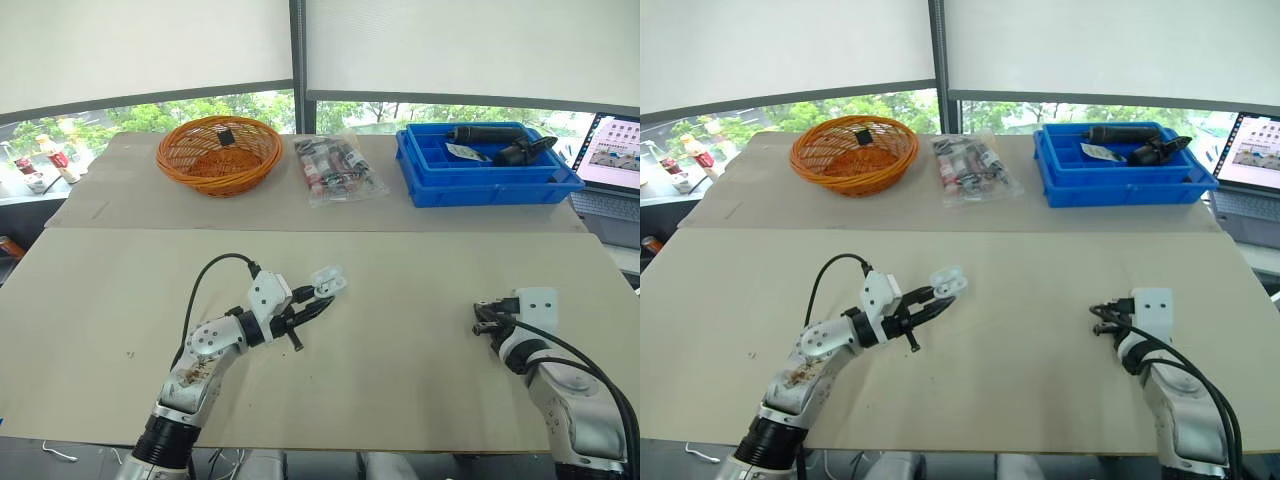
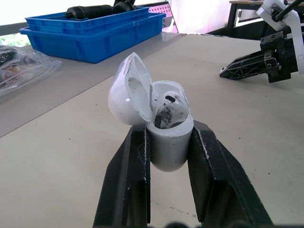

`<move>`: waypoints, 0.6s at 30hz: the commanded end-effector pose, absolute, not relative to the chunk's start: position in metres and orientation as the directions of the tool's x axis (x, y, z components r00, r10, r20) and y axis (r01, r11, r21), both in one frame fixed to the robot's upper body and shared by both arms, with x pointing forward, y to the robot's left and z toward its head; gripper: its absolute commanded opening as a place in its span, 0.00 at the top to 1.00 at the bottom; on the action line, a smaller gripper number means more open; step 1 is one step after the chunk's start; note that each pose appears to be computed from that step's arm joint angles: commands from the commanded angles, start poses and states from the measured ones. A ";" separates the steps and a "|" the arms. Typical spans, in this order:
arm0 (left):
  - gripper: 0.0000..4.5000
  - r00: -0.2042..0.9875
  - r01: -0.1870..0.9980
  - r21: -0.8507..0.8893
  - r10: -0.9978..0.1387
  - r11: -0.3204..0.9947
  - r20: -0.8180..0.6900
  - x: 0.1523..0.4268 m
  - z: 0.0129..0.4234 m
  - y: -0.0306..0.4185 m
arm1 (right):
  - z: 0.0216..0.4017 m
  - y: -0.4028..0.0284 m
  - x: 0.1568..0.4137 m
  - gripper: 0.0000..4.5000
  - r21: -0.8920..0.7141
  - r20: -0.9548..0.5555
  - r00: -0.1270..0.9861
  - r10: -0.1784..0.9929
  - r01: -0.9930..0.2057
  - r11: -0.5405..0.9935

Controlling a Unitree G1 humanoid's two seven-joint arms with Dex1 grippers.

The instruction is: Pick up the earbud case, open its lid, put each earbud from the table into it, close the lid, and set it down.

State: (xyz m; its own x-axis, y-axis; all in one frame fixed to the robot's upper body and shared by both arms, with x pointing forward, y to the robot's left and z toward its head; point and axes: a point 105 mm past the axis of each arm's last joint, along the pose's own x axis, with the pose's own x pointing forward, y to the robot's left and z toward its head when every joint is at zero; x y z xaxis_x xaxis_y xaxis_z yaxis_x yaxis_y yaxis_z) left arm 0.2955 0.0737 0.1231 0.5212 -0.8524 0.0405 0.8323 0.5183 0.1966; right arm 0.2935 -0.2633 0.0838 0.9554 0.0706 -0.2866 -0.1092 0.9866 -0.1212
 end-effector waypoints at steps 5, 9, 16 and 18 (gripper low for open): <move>0.87 0.484 0.845 0.228 -0.873 0.483 0.056 0.284 0.131 0.071 | 0.093 -0.243 0.268 0.93 -0.252 -0.448 0.753 0.481 -0.623 0.741; 0.87 0.482 0.849 0.221 -0.875 0.479 0.044 0.279 0.129 0.072 | 0.098 -0.250 0.243 0.93 -0.296 -0.605 0.546 0.579 -0.830 0.473; 0.87 0.488 0.851 0.203 -0.872 0.484 0.032 0.268 0.128 0.075 | 0.097 -0.261 0.214 0.93 -0.234 -0.794 0.232 0.562 -0.970 0.070; 0.87 0.490 0.851 0.197 -0.871 0.486 0.031 0.265 0.128 0.075 | 0.096 -0.261 0.210 0.93 -0.222 -0.815 0.189 0.549 -0.975 0.005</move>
State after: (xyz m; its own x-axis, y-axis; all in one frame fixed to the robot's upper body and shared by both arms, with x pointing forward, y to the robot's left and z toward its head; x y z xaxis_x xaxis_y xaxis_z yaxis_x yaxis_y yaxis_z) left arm 0.2696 0.0767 0.1148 0.4993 -0.8664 -0.0096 0.8534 0.4899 0.1782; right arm 0.2120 -0.2620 0.0923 0.2228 0.5558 -0.8009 -0.9733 0.0808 -0.2148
